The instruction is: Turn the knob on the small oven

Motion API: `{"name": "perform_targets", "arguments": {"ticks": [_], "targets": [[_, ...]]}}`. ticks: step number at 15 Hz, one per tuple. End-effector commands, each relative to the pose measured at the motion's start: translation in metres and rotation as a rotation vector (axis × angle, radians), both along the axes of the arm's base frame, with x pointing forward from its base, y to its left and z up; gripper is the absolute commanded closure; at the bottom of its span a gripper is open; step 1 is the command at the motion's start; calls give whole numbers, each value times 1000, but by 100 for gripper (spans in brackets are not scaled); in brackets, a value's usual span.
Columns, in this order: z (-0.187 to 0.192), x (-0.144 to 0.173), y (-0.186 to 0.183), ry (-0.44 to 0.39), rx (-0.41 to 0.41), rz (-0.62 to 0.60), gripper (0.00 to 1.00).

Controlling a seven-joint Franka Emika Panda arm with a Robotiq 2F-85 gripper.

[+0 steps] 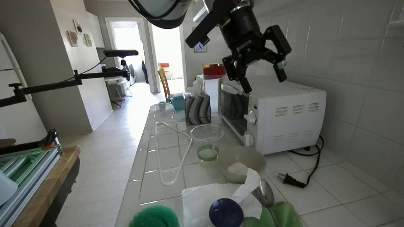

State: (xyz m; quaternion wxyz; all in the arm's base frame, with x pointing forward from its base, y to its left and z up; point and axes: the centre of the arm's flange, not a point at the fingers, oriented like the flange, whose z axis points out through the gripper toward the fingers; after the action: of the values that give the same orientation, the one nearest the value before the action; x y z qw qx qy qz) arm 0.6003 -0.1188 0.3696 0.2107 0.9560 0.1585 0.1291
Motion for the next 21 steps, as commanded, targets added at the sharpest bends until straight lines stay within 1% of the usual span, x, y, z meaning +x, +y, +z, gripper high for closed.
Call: {"name": "perform_targets", "arguments": {"ticks": [1,6,13,16,18,21], "targets": [[-5,3,15,14,-32,13,0],[-16,5,33,27,-42,30,0],[-28,6,38,25,-53,-1,0],[-34,7,46,31,-55,-1,0],[-34,6,45,37,-32,12,0],[-34,6,46,38,-32,12,0]]}}
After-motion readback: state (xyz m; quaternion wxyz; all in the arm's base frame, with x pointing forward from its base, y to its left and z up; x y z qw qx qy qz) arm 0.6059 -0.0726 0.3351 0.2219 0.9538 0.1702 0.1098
